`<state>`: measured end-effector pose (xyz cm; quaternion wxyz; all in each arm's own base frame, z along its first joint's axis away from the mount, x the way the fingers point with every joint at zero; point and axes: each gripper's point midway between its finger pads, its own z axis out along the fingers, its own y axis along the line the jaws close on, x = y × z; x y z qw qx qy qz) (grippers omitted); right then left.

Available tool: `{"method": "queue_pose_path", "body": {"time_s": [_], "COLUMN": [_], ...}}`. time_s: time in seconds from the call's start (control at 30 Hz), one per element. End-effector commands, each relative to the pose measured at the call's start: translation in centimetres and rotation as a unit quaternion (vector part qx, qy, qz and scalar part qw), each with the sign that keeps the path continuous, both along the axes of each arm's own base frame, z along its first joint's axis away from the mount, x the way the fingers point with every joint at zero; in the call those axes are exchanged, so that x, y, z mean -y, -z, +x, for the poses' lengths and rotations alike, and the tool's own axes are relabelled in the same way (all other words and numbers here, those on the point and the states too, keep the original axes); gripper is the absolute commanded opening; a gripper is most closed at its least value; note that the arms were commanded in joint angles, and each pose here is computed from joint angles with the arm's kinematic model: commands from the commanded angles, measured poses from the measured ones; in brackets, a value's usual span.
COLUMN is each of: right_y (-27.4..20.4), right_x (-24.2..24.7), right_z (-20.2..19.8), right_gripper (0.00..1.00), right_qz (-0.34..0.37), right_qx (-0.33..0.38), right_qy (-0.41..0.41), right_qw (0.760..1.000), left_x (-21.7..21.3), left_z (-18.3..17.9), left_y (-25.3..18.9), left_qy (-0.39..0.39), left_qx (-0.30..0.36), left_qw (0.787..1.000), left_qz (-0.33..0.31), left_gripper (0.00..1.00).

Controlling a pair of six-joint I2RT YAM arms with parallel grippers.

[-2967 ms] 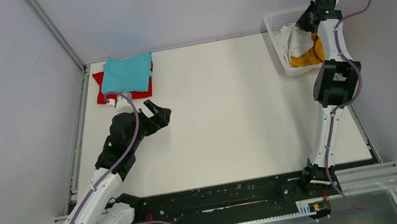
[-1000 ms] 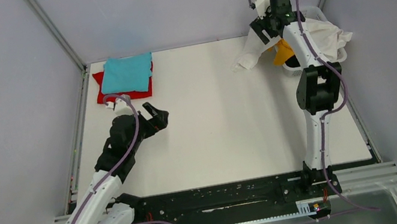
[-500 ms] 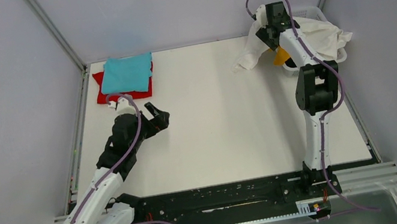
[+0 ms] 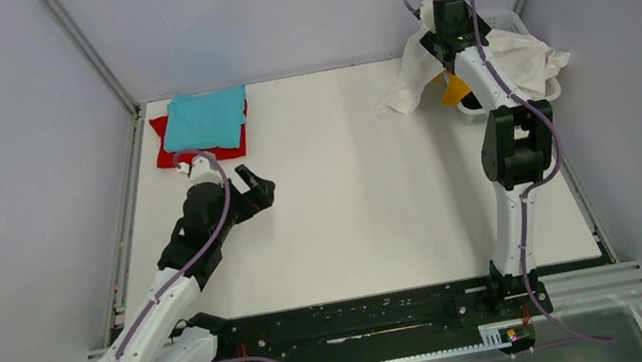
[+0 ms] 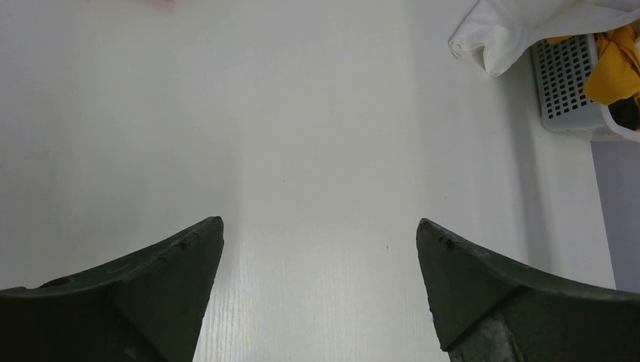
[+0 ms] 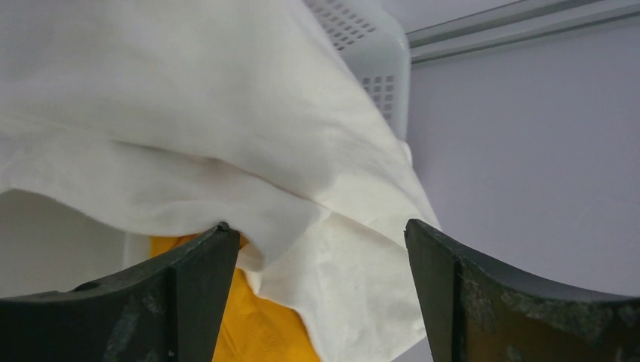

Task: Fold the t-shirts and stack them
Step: Grab crumpled tshirt from bin with the right arm, then move the tshirt to the center of the board

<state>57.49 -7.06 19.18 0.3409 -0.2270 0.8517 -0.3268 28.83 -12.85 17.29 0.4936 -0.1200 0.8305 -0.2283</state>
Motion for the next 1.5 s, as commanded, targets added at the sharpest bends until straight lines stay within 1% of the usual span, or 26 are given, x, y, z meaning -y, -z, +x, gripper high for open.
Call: {"method": "queue_pose_path", "body": {"time_s": [0.0,0.13,0.23,0.3,0.33,0.43,0.5,0.53,0.67,0.73,0.8,0.9,1.03,1.1,1.17,1.27,1.33,1.4,1.47], "right_y": [-5.2,-2.8,-1.6,-1.0,-1.0,-1.6,-2.9,-3.7,-8.6,-12.3,-16.9,-23.5,-32.4,-36.6,-39.9,-43.7,-45.4,-46.4,-46.6], "right_x": [1.8,1.5,1.5,1.5,1.5,1.6,1.5,1.5,2.3,3.6,4.8,6.8,6.9,6.6,6.0,4.2,2.5,-0.2,-4.1], "right_z": [0.2,0.0,0.3,0.9,1.1,1.8,2.0,2.0,1.6,0.9,-0.2,-2.4,-6.5,-8.9,-10.8,-12.8,-13.6,-14.0,-14.1], "right_gripper": [0.87,0.85,0.82,0.76,0.69,0.26,0.04,0.00,0.00,0.00,0.00,0.00,0.00,0.00,0.00,0.00,0.00,0.00,0.00], "right_qz": [-0.043,-0.030,-0.028,-0.021,-0.015,-0.003,0.008,0.014,0.028,0.031,0.043,0.081,0.138,0.165,0.191,0.240,0.290,0.331,0.369], "right_qx": [0.074,0.042,0.031,0.035,0.040,0.059,0.078,0.090,0.156,0.213,0.279,0.368,0.484,0.537,0.577,0.612,0.619,0.598,0.551], "right_qy": [0.039,0.022,0.021,0.024,0.027,0.037,0.043,0.048,0.079,0.114,0.150,0.188,0.194,0.181,0.161,0.104,0.064,-0.001,-0.091], "right_qw": [0.996,0.998,0.999,0.999,0.999,0.998,0.996,0.995,0.984,0.970,0.948,0.907,0.842,0.807,0.778,0.746,0.727,0.730,0.743], "left_x": [0.4,0.4,0.4,0.4,0.4,0.4,0.3,0.4,0.3,0.2,0.1,0.0,0.0,0.0,0.0,0.1,0.1,0.2,0.2], "left_z": [1.0,1.1,1.2,1.3,1.3,1.4,1.4,1.4,1.3,1.2,1.1,0.9,0.8,0.7,0.7,0.7,0.7,0.7,0.6], "left_y": [-1.9,-1.7,-1.7,-1.5,-1.4,-1.3,-1.3,-1.3,-1.5,-1.6,-1.8,-2.0,-2.3,-2.3,-2.3,-2.2,-2.3,-2.3,-2.3], "left_qy": [0.005,0.002,0.003,0.002,0.002,0.000,-0.001,0.000,-0.001,-0.002,-0.003,-0.005,-0.006,-0.006,-0.005,-0.003,-0.003,-0.002,-0.001], "left_qx": [0.033,0.030,0.030,0.026,0.024,0.020,0.020,0.019,0.022,0.023,0.026,0.029,0.035,0.036,0.035,0.033,0.033,0.033,0.032], "left_qw": [0.999,1.000,1.000,1.000,1.000,1.000,1.000,1.000,1.000,1.000,1.000,1.000,0.999,0.999,0.999,0.999,0.999,0.999,0.999], "left_qz": [-0.009,-0.006,-0.005,-0.004,-0.003,-0.001,0.000,-0.001,-0.001,-0.002,-0.003,-0.005,-0.009,-0.011,-0.012,-0.012,-0.013,-0.014,-0.014], "left_gripper": [0.99,0.99,0.99,0.99,0.99,0.99,0.99,0.99,0.99,0.99,0.99,0.99,0.99,0.99,0.99,0.99,0.99,0.99,0.99]}}
